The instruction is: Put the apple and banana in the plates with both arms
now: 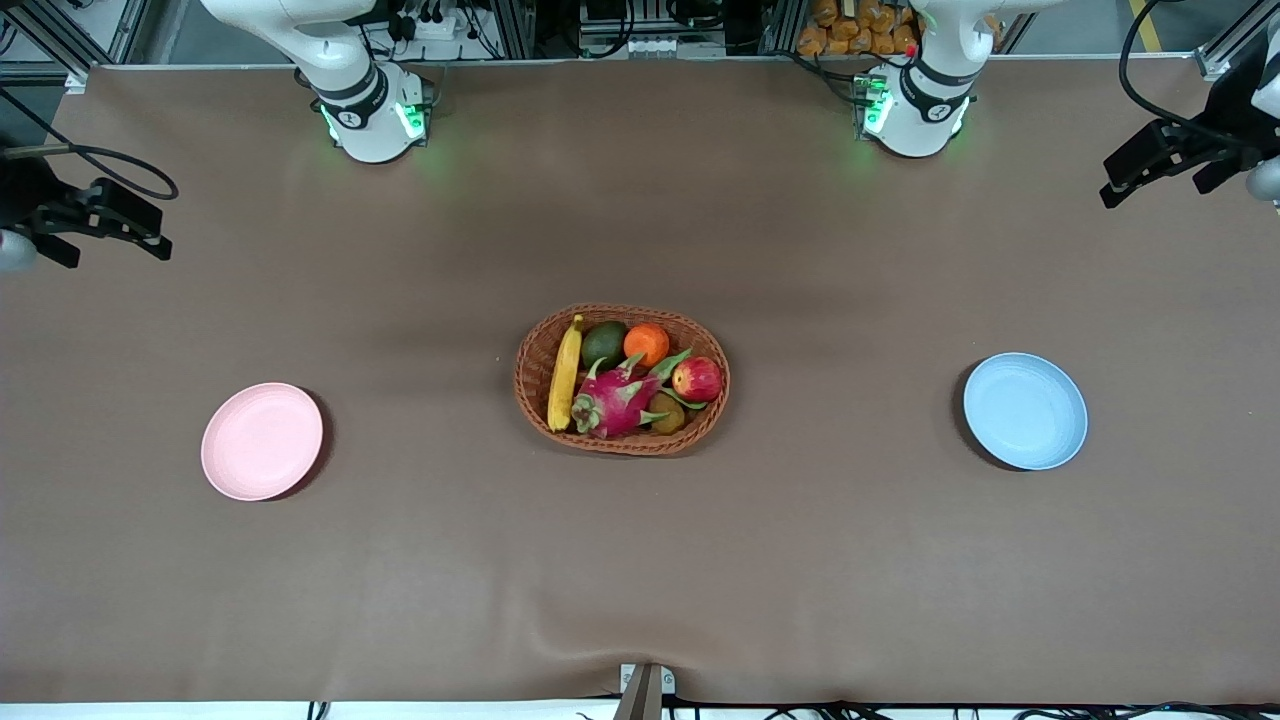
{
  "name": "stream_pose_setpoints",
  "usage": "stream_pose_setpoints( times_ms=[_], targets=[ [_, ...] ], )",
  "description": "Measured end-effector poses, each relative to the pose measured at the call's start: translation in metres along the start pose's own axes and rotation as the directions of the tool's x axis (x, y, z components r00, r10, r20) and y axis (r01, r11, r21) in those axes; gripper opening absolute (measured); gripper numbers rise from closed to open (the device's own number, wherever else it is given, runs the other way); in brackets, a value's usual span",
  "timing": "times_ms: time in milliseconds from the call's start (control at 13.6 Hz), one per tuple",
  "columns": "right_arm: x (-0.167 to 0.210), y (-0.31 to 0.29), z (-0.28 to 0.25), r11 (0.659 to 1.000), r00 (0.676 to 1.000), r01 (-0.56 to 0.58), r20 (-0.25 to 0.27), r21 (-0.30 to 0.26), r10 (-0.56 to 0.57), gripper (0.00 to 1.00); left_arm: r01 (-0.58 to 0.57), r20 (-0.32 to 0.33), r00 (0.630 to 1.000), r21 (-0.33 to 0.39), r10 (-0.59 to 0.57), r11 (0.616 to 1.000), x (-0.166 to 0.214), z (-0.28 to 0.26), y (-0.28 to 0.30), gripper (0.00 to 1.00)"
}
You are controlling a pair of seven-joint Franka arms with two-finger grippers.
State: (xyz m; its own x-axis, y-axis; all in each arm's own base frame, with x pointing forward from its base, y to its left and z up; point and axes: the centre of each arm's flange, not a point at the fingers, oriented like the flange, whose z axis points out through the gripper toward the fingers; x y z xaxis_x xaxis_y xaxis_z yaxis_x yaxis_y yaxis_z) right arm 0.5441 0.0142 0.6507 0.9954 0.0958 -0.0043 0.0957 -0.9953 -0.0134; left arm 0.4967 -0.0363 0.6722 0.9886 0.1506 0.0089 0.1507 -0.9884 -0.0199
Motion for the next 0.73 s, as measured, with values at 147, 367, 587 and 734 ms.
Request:
stream_pose_setpoints(
  times_ms=[147,367,587,734],
  targets=[
    [0.0,0.0,-0.001,1.0,1.0,0.012,-0.004,-0.003,-0.012,1.0,-0.001,0.01,1.0,0.001,0.001,1.0,0.003,0.004,0.001,1.0],
    [0.0,0.015,-0.002,1.0,1.0,0.012,-0.016,-0.01,-0.012,1.0,-0.005,0.016,1.0,0.002,0.005,1.0,0.005,0.007,0.003,1.0],
    [0.003,0.038,-0.003,1.0,0.999,0.026,-0.046,-0.016,-0.027,1.0,-0.009,0.013,1.0,0.001,0.009,1.0,0.005,0.005,0.005,1.0],
    [0.007,0.039,0.001,0.999,0.998,0.034,-0.051,-0.019,-0.035,1.0,-0.01,0.013,1.0,0.001,0.01,1.0,0.005,0.005,0.006,1.0]
  ],
)
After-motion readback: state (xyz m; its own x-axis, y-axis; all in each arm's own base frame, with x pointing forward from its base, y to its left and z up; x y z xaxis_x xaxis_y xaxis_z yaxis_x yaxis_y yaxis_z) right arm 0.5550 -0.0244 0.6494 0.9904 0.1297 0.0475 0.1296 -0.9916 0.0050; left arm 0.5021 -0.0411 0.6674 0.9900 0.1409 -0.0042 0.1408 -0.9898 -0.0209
